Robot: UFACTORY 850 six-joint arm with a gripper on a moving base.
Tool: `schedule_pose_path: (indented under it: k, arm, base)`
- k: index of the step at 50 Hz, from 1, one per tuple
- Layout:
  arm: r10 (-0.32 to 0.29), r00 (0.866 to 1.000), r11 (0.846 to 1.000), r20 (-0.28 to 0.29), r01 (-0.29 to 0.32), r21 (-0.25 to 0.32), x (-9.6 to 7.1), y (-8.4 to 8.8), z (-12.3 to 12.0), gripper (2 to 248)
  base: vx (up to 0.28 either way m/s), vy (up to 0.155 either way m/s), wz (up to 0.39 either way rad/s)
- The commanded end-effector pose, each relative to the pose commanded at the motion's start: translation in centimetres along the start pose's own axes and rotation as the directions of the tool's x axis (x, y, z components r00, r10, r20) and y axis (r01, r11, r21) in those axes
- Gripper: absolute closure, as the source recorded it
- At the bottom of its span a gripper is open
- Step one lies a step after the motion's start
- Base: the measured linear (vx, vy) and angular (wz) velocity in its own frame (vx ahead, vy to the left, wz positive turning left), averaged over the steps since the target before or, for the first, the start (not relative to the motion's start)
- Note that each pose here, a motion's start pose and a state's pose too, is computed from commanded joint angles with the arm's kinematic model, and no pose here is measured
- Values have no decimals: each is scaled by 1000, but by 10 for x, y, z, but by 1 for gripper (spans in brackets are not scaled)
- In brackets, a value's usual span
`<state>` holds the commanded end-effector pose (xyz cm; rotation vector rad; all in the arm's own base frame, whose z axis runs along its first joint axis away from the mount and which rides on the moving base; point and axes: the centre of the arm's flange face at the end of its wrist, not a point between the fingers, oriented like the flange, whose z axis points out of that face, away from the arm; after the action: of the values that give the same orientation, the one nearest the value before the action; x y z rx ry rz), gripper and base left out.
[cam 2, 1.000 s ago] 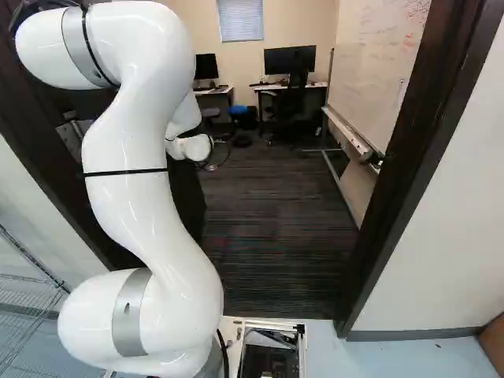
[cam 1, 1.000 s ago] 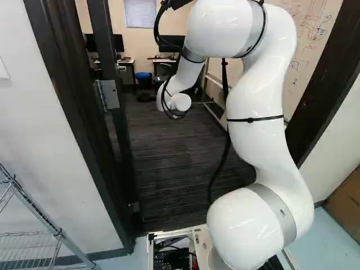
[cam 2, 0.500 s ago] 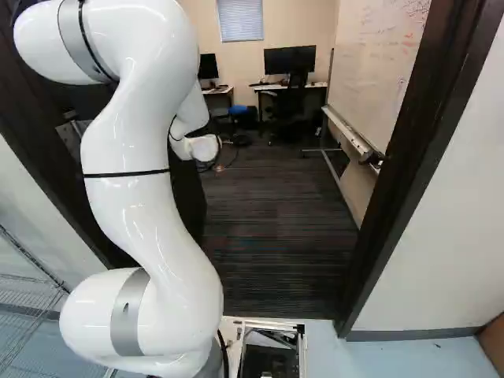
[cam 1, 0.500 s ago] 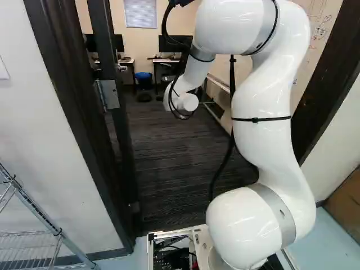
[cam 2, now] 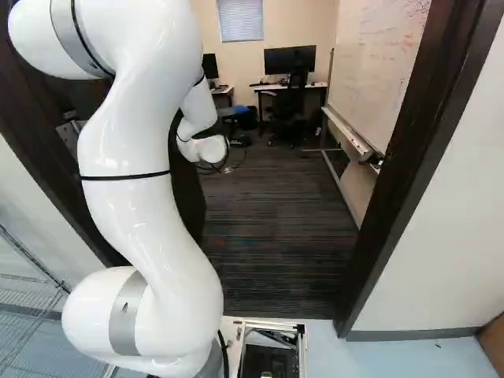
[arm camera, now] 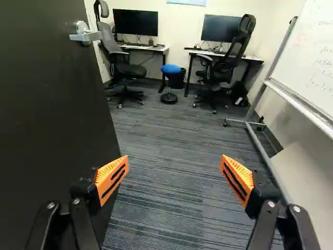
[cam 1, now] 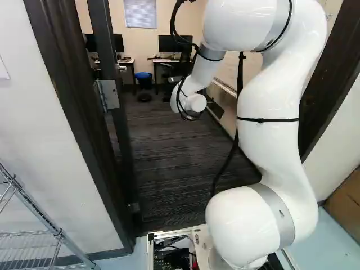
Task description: Open the door and move inside
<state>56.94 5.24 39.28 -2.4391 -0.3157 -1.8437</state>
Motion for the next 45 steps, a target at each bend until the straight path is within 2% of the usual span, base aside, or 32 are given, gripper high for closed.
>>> schedule_pose_path:
  k: [17, 45]
  arm:
    - [-15, 1000, 1000, 10, 16, -13, -5, 21, -15, 3]
    - [8, 999, 997, 32, -5, -81, -15, 55, -54, 3]
  base:
    - [0, 0, 0]
    - [0, 0, 0]
